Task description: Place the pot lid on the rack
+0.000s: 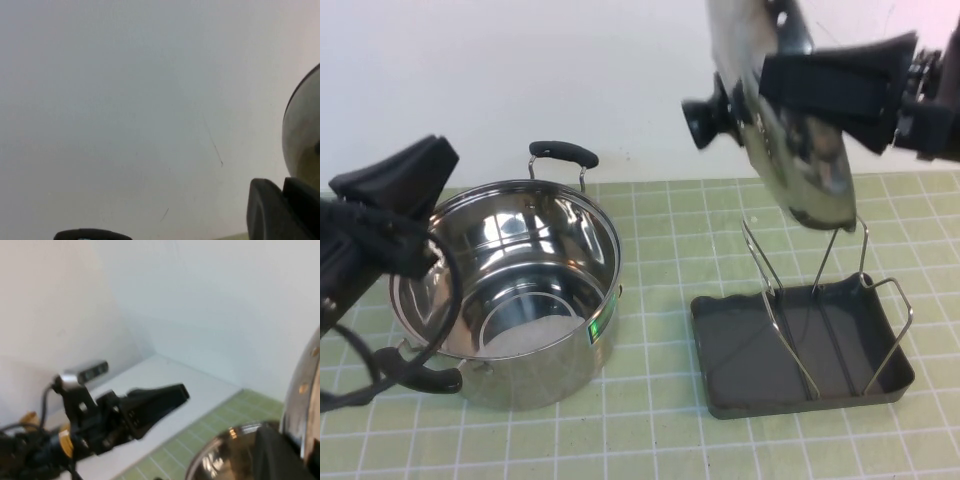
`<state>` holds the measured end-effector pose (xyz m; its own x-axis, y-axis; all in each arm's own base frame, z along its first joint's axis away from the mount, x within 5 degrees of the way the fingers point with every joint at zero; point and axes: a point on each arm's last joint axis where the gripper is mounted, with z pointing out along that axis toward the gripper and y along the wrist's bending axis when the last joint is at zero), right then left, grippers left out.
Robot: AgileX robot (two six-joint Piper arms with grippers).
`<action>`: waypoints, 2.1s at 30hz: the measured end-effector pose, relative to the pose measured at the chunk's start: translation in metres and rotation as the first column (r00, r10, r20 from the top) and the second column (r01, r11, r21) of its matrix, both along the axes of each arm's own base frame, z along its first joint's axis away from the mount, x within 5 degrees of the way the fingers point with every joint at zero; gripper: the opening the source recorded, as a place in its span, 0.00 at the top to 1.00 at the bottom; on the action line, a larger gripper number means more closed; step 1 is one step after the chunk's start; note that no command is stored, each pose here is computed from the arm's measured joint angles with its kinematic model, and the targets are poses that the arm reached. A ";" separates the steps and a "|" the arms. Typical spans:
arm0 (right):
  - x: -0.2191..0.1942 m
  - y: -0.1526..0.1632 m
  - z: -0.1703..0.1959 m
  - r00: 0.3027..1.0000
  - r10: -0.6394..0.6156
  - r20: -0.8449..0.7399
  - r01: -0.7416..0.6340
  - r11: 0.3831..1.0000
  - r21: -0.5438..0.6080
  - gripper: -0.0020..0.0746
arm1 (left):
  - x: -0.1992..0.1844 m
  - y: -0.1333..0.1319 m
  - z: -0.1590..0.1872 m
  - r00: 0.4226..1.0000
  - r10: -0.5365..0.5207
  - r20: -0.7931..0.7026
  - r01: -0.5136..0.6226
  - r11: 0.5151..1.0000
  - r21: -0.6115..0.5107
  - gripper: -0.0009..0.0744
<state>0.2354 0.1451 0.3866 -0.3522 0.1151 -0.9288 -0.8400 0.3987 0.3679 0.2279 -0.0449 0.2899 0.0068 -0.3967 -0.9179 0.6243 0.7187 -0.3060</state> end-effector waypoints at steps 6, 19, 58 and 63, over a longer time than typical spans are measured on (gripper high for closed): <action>0.015 -0.001 -0.040 0.988 -0.087 -0.126 0.078 0.994 -0.076 0.96 | -0.004 0.005 -0.008 0.996 -0.061 -0.067 0.065 0.996 0.063 0.98; 0.017 -0.005 -0.088 0.973 -0.155 -0.173 0.129 0.980 -0.153 0.80 | -0.010 -0.001 -0.016 0.983 -0.144 -0.116 0.160 0.976 0.146 0.99; -0.025 -0.037 -0.031 0.924 -0.302 0.236 0.354 0.908 -0.225 0.79 | -0.128 0.011 0.036 0.964 0.266 0.009 -0.240 0.856 0.459 0.99; -0.077 -0.060 -0.019 0.847 -0.366 0.384 0.456 0.873 -0.173 0.94 | -0.165 0.021 0.025 0.898 0.429 0.100 -0.437 0.841 0.320 0.99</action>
<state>0.1588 0.0850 0.3680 0.0067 -0.0692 -0.9976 -0.6302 0.7743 -0.0580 0.0628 -0.0239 0.3151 0.1312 -0.0268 -0.9910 0.2300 0.9732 0.0041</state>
